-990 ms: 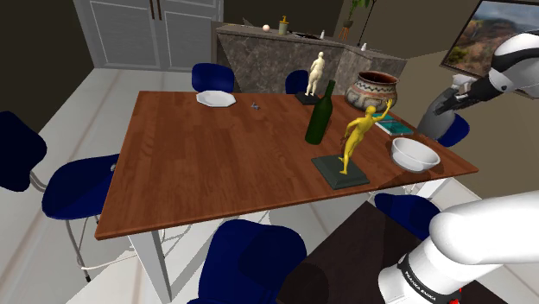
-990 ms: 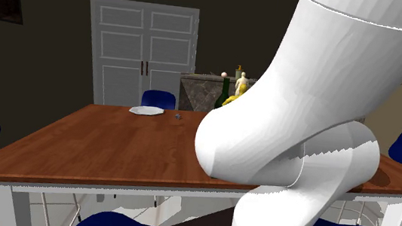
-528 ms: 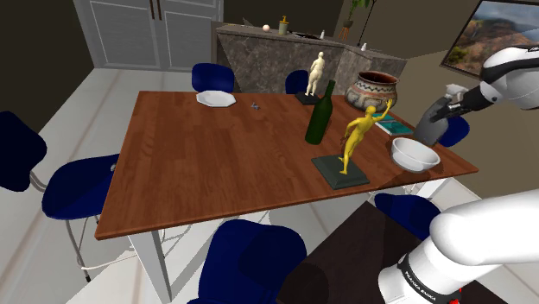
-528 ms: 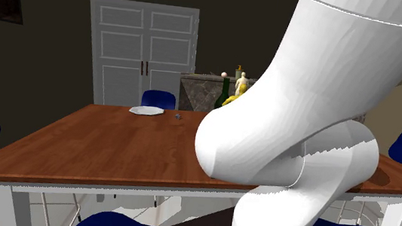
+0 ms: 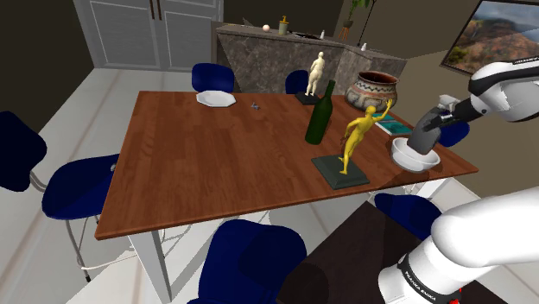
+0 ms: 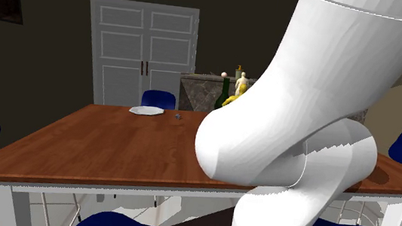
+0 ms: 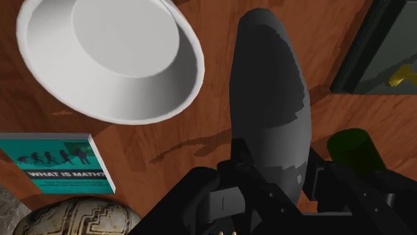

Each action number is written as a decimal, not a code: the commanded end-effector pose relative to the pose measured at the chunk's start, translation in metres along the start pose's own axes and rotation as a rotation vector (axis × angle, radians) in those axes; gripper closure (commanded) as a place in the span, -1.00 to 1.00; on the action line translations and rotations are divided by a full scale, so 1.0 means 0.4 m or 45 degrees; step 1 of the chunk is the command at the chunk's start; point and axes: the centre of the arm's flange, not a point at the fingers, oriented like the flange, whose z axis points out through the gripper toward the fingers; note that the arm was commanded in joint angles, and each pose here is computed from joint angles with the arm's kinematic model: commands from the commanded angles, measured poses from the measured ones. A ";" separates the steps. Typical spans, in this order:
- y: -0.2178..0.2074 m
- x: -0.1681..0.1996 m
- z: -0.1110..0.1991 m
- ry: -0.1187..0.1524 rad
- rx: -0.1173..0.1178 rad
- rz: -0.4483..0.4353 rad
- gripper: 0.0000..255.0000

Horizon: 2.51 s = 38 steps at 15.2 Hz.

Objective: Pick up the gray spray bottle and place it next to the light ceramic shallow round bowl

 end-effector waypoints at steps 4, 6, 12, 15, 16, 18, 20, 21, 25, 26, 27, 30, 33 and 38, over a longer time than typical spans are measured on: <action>0.001 -0.036 0.057 0.001 -0.001 0.000 1.00; 0.001 -0.050 0.080 0.001 -0.001 0.000 1.00; 0.001 -0.091 0.147 0.001 -0.001 0.000 1.00; 0.001 -0.111 0.181 0.001 -0.001 0.000 1.00; 0.001 -0.118 0.193 0.001 -0.001 0.000 1.00; 0.001 -0.131 0.215 0.001 -0.001 0.000 1.00; 0.001 -0.145 0.238 0.001 -0.001 0.000 1.00; 0.001 -0.152 0.249 0.001 -0.001 0.000 1.00; 0.001 -0.179 0.295 0.000 -0.001 0.000 1.00; 0.001 -0.184 0.303 0.001 -0.001 0.000 1.00; 0.001 -0.184 0.303 0.001 -0.001 0.000 1.00; 0.001 -0.184 0.303 0.000 -0.001 0.000 1.00; 0.001 -0.184 0.303 0.001 -0.001 0.000 1.00; 0.001 -0.184 0.304 0.001 -0.001 0.000 -1.00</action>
